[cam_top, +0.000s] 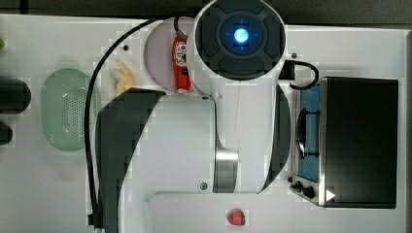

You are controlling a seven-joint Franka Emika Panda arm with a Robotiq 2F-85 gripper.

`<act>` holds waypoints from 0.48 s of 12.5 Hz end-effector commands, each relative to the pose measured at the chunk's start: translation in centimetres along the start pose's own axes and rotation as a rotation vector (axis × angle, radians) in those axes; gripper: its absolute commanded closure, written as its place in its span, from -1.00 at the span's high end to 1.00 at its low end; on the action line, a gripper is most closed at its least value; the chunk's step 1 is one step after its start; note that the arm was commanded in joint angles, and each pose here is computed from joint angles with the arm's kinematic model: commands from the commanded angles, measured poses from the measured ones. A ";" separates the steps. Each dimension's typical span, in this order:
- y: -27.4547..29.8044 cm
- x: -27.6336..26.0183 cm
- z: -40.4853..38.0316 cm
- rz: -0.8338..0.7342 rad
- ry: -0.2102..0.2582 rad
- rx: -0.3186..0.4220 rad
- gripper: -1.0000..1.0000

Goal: Pick ketchup from plate and place it on table.

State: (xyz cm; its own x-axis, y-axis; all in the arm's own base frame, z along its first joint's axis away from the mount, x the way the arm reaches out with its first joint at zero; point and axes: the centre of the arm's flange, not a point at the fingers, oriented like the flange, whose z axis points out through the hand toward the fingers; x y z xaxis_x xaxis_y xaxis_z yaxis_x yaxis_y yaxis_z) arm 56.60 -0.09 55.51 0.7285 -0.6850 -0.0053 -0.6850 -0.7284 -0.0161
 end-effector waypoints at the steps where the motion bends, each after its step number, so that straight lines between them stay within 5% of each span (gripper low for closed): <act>1: 5.2 -2.8 -4.5 0.018 -0.025 -0.038 0.54; 3: 4.8 -2.7 -3.8 0.006 -0.035 -0.046 0.97; 6: 3.3 -2.3 -1.1 -0.019 -0.075 -0.077 1.00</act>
State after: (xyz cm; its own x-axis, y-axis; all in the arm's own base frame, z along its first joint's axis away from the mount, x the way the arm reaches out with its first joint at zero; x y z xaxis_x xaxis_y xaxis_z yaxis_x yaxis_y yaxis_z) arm 51.60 0.13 58.62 0.7308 -0.6809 -0.0488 -0.6798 -0.7324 0.0389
